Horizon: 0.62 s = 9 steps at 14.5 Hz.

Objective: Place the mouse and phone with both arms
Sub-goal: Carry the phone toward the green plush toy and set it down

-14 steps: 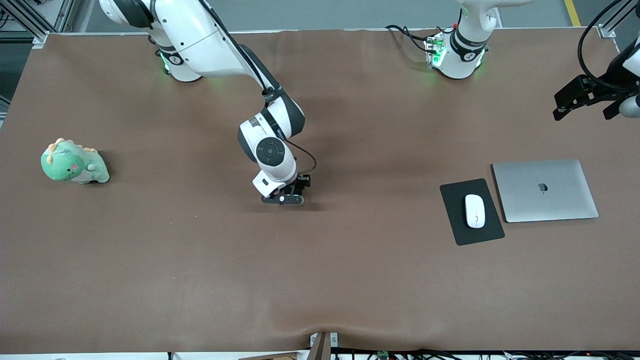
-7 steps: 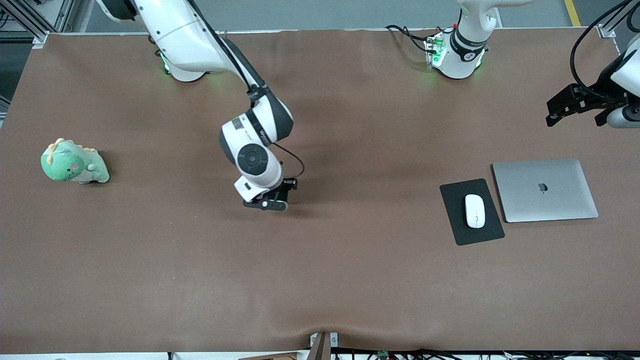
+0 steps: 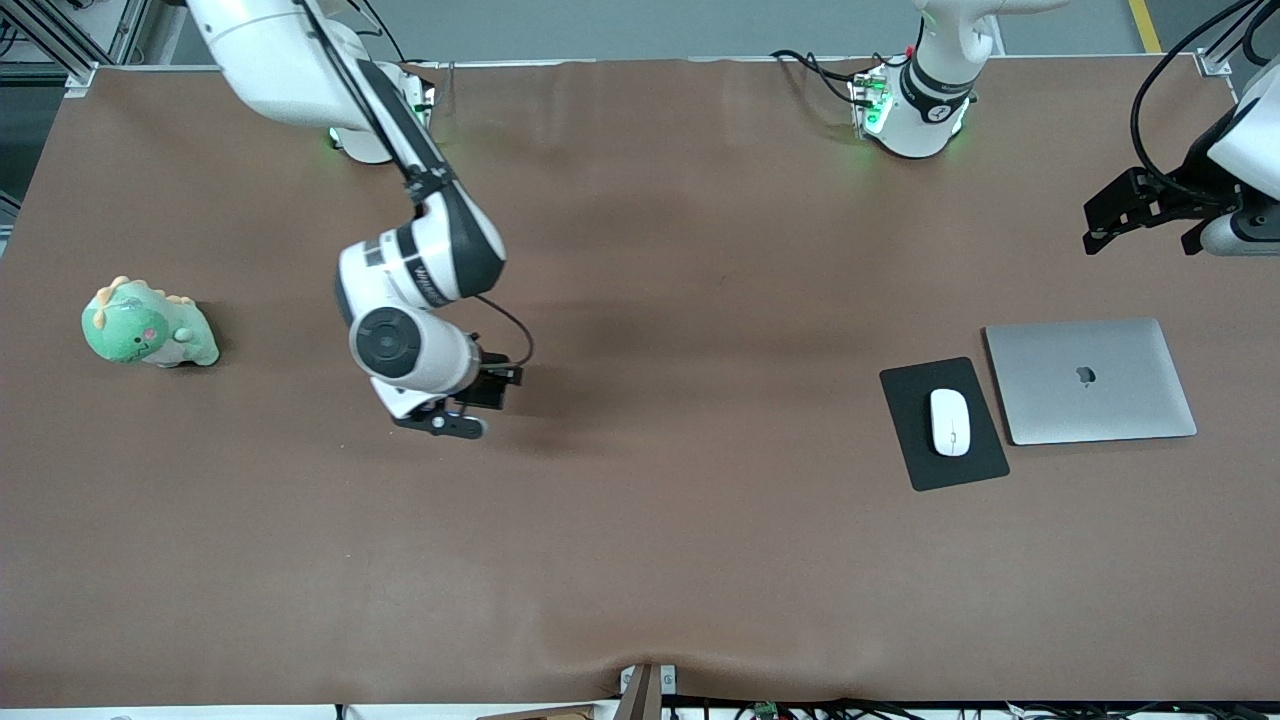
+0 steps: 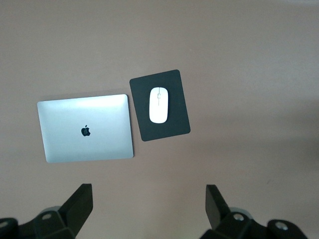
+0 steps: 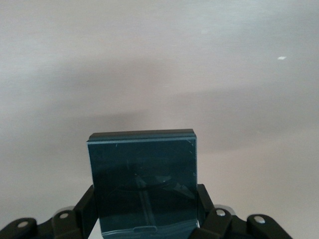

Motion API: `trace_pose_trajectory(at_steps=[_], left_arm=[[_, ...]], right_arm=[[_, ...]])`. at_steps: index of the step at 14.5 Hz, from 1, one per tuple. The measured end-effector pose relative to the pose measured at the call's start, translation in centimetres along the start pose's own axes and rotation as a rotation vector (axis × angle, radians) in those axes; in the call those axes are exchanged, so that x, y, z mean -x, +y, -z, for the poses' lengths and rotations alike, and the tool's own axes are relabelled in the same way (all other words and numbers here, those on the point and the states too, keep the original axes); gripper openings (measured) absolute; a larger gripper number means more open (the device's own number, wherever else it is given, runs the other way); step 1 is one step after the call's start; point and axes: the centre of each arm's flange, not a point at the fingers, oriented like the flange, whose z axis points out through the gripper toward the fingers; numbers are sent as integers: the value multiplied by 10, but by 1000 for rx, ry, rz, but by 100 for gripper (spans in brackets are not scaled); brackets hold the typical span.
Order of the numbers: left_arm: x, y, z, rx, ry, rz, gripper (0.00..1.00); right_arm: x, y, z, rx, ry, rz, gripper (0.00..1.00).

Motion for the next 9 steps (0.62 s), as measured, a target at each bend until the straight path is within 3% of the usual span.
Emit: trace_pose_trajectory(at_steps=[9], left_arm=[[0,-4,5,0,12,7,100]], right_arm=[[10,108,-40,-24,6,22,80]])
